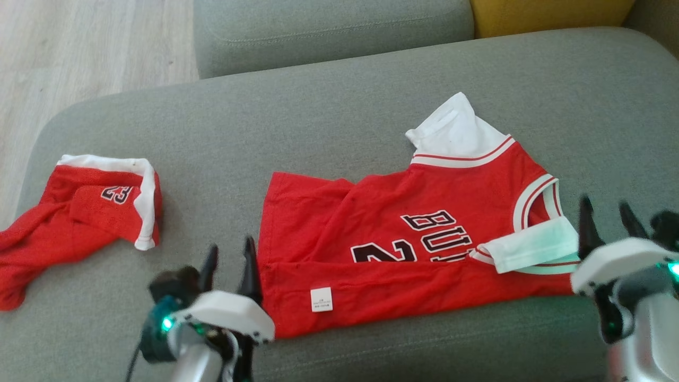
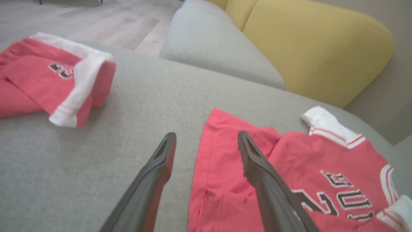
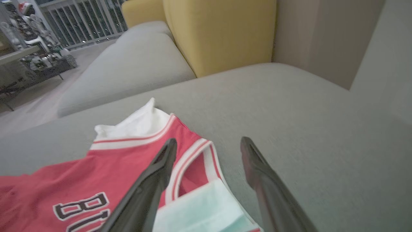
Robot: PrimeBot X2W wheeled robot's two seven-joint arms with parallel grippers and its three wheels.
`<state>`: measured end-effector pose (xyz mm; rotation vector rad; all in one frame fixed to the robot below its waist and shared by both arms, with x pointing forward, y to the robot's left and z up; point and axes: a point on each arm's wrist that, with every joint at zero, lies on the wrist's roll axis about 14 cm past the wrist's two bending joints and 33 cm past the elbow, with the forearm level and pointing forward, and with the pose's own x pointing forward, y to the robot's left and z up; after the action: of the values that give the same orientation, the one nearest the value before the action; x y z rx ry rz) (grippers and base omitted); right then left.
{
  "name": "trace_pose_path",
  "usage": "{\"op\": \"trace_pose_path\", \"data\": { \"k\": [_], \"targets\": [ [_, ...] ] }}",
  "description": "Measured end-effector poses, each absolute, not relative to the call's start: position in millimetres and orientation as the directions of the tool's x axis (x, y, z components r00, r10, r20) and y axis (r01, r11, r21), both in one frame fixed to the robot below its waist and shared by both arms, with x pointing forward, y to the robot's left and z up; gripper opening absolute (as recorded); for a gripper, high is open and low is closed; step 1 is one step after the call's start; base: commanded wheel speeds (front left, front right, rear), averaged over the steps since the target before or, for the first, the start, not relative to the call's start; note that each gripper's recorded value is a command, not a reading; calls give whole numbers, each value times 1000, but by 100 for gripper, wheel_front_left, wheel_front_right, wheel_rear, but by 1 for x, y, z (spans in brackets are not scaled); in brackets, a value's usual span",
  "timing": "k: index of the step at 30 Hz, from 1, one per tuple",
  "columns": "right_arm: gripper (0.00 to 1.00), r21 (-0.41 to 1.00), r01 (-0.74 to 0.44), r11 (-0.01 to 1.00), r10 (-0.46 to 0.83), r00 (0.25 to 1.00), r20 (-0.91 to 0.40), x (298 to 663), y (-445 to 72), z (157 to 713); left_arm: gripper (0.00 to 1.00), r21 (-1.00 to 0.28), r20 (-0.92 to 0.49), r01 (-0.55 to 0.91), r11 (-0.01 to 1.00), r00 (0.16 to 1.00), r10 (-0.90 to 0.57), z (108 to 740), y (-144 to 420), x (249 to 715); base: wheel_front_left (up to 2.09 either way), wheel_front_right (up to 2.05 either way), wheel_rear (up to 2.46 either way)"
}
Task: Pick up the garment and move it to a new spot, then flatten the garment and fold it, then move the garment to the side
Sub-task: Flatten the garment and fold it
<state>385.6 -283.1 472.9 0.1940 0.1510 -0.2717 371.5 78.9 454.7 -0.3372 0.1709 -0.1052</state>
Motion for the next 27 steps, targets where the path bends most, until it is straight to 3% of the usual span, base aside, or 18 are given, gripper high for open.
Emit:
{"op": "trace_pose_path", "data": {
  "k": [6,13,22,27],
  "targets": [
    [100,152,159,975,-154,987,-45,386,-251,507,100,-351,-61,76,933,993,-104,481,88,377,0,0,0],
    [100,184,132,974,-144,988,51,374,-249,534,100,-330,-162,92,940,975,-153,447,75,375,0,0,0],
    [100,137,157,978,-163,986,36,376,-257,536,100,-214,-254,194,958,935,-246,425,43,448,0,0,0],
    [100,126,180,976,-183,983,11,374,-263,528,100,-167,-353,209,964,900,-256,399,38,462,0,0,0]
  ]
}}
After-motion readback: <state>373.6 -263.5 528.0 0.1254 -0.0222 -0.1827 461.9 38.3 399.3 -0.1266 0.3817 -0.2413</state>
